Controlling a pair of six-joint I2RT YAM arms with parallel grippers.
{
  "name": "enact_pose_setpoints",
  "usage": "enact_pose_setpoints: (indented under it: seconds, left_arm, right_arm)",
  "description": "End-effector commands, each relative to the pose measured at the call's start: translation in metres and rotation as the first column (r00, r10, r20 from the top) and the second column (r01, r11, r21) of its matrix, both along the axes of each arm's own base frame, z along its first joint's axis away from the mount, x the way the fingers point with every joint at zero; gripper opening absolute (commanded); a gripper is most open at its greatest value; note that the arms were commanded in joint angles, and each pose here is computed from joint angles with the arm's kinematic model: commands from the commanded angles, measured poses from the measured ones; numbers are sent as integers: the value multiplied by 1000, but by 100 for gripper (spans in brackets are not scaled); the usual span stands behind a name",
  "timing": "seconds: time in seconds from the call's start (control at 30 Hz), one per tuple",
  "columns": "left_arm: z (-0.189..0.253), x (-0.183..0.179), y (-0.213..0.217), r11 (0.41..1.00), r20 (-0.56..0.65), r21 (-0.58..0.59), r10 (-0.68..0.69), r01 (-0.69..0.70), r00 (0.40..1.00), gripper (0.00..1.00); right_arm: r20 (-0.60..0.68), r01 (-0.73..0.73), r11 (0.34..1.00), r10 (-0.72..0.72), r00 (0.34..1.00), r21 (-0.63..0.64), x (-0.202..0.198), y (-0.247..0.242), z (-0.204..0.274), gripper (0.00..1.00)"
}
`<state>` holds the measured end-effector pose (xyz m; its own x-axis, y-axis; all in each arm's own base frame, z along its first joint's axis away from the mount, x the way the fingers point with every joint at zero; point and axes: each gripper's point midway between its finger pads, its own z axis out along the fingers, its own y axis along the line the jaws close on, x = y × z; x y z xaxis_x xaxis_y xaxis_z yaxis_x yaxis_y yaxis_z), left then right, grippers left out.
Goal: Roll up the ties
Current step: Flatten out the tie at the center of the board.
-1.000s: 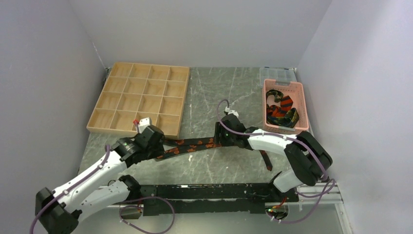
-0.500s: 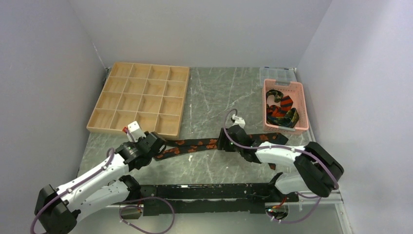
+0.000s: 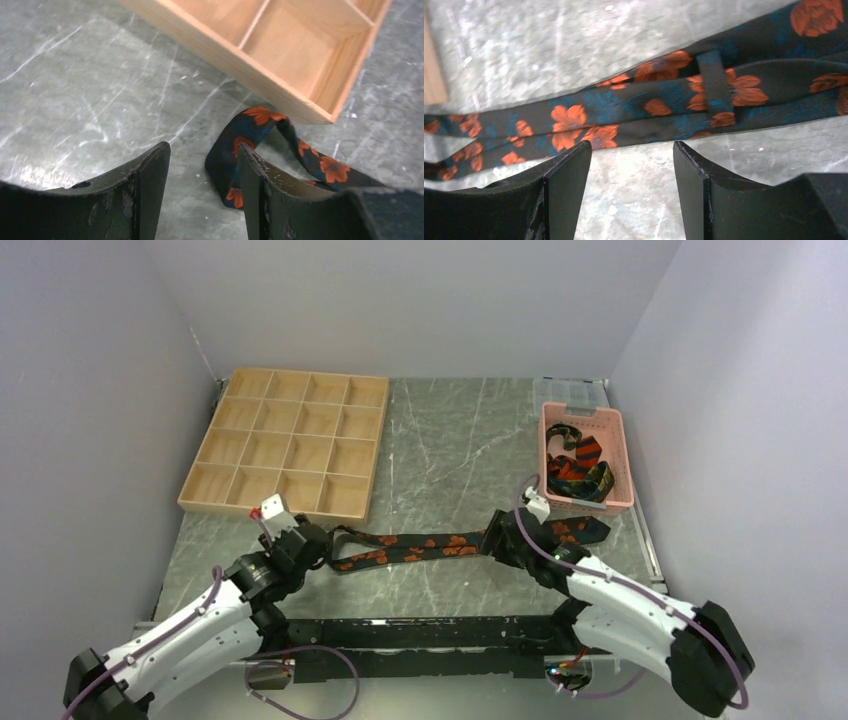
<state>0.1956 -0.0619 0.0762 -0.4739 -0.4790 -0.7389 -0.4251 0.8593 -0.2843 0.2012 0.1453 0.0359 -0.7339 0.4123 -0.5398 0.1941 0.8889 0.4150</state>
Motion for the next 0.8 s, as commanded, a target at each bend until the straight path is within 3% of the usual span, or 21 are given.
enact_pose_setpoints:
  seconds: [0.0,0.17,0.43,0.57,0.77]
  left_arm:
    - [25,18,-21,987,113,21,-158,157,981,57]
    - [37,21,-30,969,56,111,-226,219,973,58]
    - [22,7,-41,926,-141,295,-201,235,969,63]
    - [12,0,-43,917,-222,313,-182,246,958,68]
    - [-4,-9,-43,931,-293,283,-146,232,945,65]
  right_arm:
    - [135,-114,993,110,985,19,8,25,45,66]
    - [112,-247,959,263,958,-136,26,66,53,66]
    - [74,-315,928,335,939,-197,58,107,23,65]
    - [10,-329,919,339,941,-217,56,108,-3,65]
    - [-34,-290,934,289,957,-208,37,84,-27,65]
